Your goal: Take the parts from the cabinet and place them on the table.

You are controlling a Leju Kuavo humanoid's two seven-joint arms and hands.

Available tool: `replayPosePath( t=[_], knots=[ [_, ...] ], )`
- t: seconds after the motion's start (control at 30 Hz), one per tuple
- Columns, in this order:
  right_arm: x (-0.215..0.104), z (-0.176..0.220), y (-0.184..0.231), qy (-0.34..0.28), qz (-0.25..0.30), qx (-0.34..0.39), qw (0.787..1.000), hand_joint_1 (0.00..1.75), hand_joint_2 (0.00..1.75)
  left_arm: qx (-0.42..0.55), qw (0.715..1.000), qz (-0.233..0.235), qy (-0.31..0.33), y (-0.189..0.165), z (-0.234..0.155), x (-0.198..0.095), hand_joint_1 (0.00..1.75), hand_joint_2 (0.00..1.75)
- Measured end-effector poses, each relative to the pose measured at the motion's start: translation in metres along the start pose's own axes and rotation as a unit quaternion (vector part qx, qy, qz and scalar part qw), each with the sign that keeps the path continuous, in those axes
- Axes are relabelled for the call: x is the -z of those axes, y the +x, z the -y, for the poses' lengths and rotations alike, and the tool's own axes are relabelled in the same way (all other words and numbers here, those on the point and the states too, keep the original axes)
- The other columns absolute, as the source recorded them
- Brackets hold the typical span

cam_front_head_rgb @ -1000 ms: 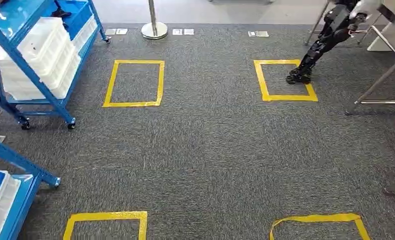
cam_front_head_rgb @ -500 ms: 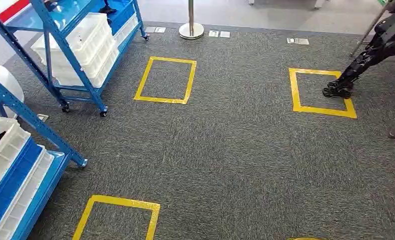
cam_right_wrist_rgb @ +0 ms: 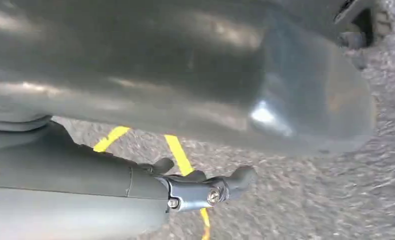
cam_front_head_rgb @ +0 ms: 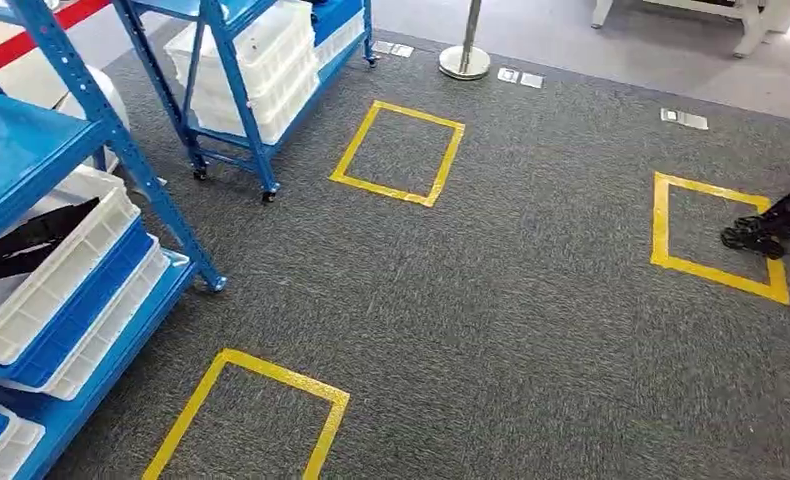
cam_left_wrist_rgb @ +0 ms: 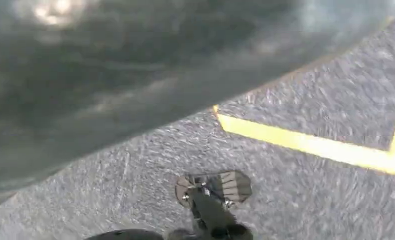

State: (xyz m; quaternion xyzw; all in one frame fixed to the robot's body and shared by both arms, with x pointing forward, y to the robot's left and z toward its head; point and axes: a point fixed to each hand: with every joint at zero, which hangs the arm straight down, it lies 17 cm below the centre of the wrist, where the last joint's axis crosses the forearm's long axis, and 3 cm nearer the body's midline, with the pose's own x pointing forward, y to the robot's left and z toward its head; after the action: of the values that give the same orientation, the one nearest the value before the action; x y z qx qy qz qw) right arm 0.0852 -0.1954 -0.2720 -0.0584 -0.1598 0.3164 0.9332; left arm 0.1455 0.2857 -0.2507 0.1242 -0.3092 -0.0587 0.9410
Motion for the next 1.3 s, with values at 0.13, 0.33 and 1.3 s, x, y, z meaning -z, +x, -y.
replayPosePath(
  t=[0.13,0.33,1.3],
  knots=[
    [-0.001,-0.002,-0.003,0.002,-0.003,0.000,1.000,0.00,0.00,0.001,1.000,-0.002,0.000,-0.003,0.000,-0.001,0.00,0.00],
    [0.000,0.001,-0.001,0.000,-0.003,0.000,1.000,0.00,0.00,0.001,1.000,-0.003,0.001,-0.004,0.000,-0.002,0.00,0.00],
    [-0.001,-0.005,-0.002,0.004,-0.004,0.003,1.000,0.00,0.00,0.000,1.000,0.004,0.002,-0.001,0.000,-0.001,0.00,0.00]
  ],
)
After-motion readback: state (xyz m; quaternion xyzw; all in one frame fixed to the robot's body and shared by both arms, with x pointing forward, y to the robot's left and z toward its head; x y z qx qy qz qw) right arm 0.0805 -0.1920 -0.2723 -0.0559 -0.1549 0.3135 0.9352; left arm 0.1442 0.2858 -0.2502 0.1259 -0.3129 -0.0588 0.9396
